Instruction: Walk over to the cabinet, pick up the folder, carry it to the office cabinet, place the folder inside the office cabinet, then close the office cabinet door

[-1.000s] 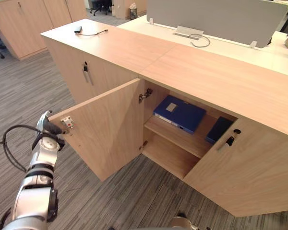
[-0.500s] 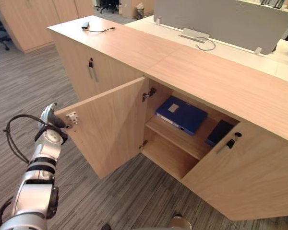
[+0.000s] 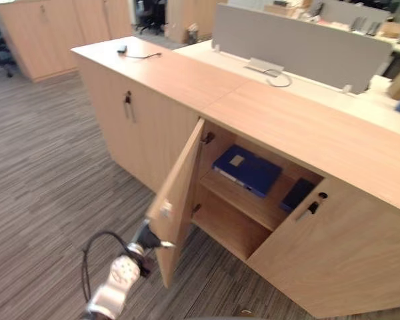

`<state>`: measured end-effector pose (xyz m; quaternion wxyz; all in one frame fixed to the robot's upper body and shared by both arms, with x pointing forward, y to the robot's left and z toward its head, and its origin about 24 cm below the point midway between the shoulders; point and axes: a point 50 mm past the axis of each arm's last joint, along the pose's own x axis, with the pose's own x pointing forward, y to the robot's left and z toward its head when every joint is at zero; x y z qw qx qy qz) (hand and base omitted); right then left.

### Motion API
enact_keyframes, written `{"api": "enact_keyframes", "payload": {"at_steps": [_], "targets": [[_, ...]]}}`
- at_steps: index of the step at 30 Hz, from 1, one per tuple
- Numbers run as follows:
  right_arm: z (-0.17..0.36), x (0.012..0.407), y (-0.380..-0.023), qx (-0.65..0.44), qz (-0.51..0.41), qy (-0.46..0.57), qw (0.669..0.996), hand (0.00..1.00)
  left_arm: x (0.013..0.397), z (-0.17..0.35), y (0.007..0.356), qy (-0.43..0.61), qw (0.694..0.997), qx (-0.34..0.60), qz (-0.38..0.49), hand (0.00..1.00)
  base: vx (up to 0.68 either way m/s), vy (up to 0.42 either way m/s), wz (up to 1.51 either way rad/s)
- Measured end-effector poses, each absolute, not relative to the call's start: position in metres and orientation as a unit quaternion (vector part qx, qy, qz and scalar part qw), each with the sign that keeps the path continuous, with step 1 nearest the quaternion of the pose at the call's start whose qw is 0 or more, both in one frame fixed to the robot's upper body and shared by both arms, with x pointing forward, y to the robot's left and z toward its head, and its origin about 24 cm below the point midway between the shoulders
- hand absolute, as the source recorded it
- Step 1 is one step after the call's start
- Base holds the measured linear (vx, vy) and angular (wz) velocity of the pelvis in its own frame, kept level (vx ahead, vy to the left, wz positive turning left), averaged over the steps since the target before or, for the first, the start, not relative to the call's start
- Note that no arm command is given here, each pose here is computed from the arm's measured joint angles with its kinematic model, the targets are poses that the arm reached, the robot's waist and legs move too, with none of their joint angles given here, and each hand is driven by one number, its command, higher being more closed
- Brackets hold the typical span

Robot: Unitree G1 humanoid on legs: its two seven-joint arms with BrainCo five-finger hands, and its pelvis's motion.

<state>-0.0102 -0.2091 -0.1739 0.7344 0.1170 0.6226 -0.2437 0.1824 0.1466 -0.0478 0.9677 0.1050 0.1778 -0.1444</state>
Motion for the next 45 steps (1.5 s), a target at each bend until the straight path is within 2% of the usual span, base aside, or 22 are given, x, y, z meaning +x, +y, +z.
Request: {"api": "enact_keyframes", "payload": {"at_steps": [2,5,8,23,27,30,32,36,38,43,45], "targets": [[-0.174,-0.012,-0.207,0.116,-0.235,0.626,0.734,0.0,0.163,-0.062,0.133,0.224,0.957,0.062,-0.175,0.0,0.03,-0.029,-0.88],[-0.175,-0.019,-0.204,0.121,-0.233,0.633,0.729,0.0,0.16,-0.062,0.109,0.228,0.955,0.005,-0.187,0.0,-0.01,-0.055,-0.11],[-0.174,-0.021,-0.205,0.12,-0.233,0.634,0.727,0.0,0.161,-0.061,0.103,0.226,0.956,-0.006,-0.19,0.0,0.0,-0.028,-0.02],[-0.174,-0.013,-0.207,0.107,-0.222,0.627,0.739,0.0,0.168,-0.059,0.113,0.219,0.964,-0.02,-0.147,0.0,0.03,-0.013,-0.18],[-0.174,-0.014,-0.205,0.12,-0.234,0.624,0.736,0.0,0.166,-0.082,0.146,0.261,0.964,-0.023,-0.039,0.0,0.04,-0.049,-0.34],[-0.174,-0.014,-0.205,0.127,-0.242,0.62,0.736,0.0,0.15,-0.107,0.181,0.32,0.944,-0.03,0.08,0.0,0.05,-0.053,-0.36],[-0.173,-0.014,-0.206,0.129,-0.248,0.614,0.738,0.0,0.122,-0.127,0.217,0.372,0.907,-0.059,0.185,0.0,0.13,-0.14,-0.56],[-0.173,-0.016,-0.212,0.13,-0.253,0.612,0.738,0.0,0.075,-0.147,0.247,0.43,0.842,-0.136,0.295,0.0,0.17,-0.152,-0.42],[-0.171,-0.005,-0.22,0.125,-0.256,0.6,0.748,0.0,0.057,-0.155,0.24,0.462,0.821,-0.147,0.303,0.0,0.2,-0.15,-0.49],[-0.17,0.025,-0.227,0.136,-0.268,0.563,0.77,0.0,0.039,-0.162,0.225,0.49,0.805,-0.145,0.302,0.0,0.12,0.034,-0.54],[-0.169,0.036,-0.226,0.137,-0.265,0.552,0.779,0.0,0.022,-0.165,0.216,0.508,0.786,-0.157,0.316,0.0,0.12,0.2,-0.66]]}}
